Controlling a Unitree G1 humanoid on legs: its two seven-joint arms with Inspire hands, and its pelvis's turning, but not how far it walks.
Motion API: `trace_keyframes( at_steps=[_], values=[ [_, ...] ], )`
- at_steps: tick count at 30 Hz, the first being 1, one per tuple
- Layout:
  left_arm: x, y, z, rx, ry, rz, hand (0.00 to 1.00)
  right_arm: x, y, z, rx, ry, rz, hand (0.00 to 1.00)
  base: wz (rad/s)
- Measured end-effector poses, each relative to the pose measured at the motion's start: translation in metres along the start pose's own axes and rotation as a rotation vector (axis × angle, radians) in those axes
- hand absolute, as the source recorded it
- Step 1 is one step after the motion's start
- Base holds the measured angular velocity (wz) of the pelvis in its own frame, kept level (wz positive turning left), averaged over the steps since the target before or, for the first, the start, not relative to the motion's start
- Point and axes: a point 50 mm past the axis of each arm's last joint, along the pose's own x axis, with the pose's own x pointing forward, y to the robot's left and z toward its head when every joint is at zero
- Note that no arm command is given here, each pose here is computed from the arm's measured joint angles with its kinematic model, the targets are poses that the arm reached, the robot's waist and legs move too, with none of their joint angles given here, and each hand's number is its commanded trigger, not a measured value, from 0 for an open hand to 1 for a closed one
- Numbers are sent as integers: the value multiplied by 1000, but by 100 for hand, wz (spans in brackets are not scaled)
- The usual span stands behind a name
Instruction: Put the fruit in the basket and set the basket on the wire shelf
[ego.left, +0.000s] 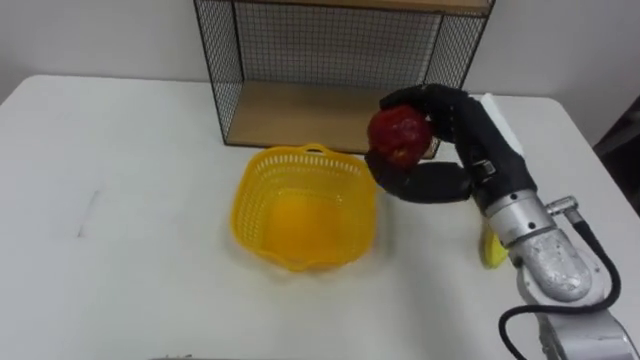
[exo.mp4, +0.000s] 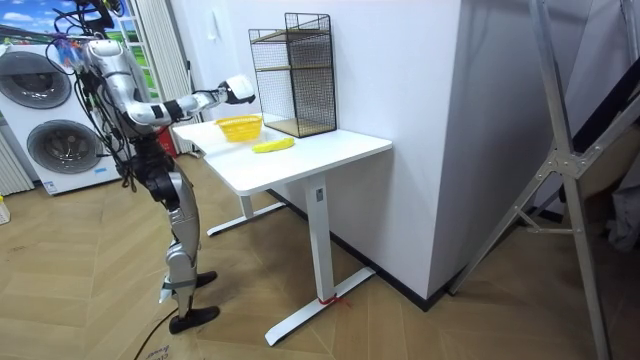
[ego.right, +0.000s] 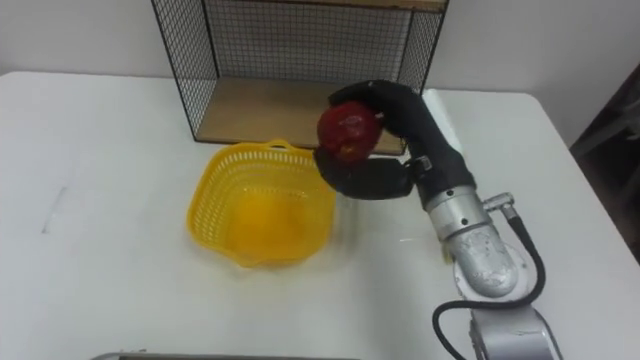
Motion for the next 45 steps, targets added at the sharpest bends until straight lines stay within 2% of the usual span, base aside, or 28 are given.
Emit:
trace_keyframes(
  at_steps=[8,9,10,11,12,29,45],
  values=[
    [1,0,2,3,3,-15,0,1,13,-2,-46,30,129,100,0],
    [1,0,3,8,2,-17,0,1,17,-3,-61,38,151,69,0],
    [2,0,7,12,-6,-16,0,1,21,-3,-76,48,177,57,0],
    [2,1,8,14,-11,-15,0,1,23,-4,-85,53,193,8,0],
    [3,1,11,20,-18,-15,0,1,27,-5,-95,62,219,0,0],
    [3,-1,16,51,-22,-21,0,0,44,-10,-118,124,332,0,0],
    [3,-2,21,80,-44,-6,0,0,48,-10,-99,132,359,0,0]
  ],
)
